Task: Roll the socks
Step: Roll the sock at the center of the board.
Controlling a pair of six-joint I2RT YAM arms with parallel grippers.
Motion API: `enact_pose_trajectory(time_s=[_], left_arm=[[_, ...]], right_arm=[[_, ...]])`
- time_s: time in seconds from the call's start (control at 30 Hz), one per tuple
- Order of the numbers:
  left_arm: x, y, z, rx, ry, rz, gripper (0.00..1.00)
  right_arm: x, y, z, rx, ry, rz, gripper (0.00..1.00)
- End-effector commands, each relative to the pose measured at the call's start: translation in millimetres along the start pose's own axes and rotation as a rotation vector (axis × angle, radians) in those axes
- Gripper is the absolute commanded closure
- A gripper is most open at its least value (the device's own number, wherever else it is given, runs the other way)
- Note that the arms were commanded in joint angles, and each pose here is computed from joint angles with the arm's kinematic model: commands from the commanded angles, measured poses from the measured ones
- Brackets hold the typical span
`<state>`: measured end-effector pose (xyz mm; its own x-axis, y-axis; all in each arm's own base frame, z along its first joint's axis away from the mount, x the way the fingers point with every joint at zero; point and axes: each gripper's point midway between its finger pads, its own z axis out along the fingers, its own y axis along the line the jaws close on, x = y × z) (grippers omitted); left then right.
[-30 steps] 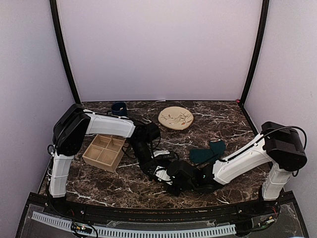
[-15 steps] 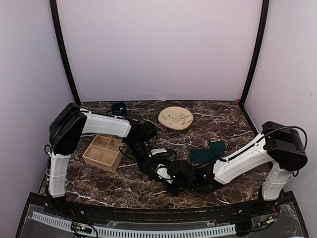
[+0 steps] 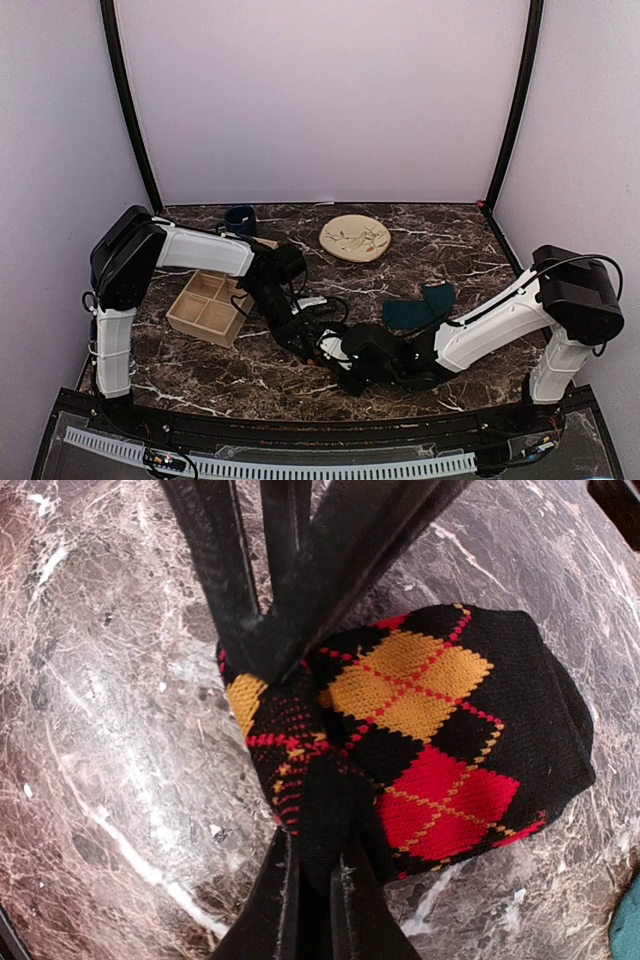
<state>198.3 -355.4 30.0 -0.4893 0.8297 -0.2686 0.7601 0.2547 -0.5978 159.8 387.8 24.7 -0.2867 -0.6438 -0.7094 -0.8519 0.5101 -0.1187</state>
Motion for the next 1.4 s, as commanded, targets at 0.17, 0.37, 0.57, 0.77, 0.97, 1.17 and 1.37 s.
enact_pose_trajectory(time_s=[0.17, 0.37, 0.57, 0.77, 0.97, 1.17, 1.37], left_arm=[[-0.1, 11.2, -26.5, -0.082, -0.061, -0.027, 0.74], [-5.8, 15.9, -40.0, -0.14, -0.138, -0.006, 0.74], [-14.0, 15.5, -52.5, -0.202, -0.215, 0.035, 0.74], [-24.5, 9.3, -68.0, -0.247, -0.333, 0.069, 0.73], [-28.8, -3.5, -78.1, -0.262, -0.45, 0.108, 0.73], [-31.1, -22.8, -70.0, -0.263, -0.483, 0.177, 0.72], [-30.4, -43.6, -46.4, -0.302, -0.484, 0.279, 0.72]], right_arm=[[30.8, -3.5, -4.5, 0.003, 0.097, -0.001, 0.97], [30.3, 0.0, -3.1, -0.013, 0.105, 0.008, 0.98], [30.4, 7.8, -3.1, -0.064, 0.114, 0.064, 0.98], [26.5, 15.2, -5.9, -0.166, 0.111, 0.192, 0.98], [25.5, 12.7, -10.7, -0.234, 0.114, 0.334, 0.98], [27.8, 8.8, -12.9, -0.303, 0.125, 0.488, 0.98], [31.1, 11.5, -10.9, -0.376, 0.156, 0.597, 0.98]])
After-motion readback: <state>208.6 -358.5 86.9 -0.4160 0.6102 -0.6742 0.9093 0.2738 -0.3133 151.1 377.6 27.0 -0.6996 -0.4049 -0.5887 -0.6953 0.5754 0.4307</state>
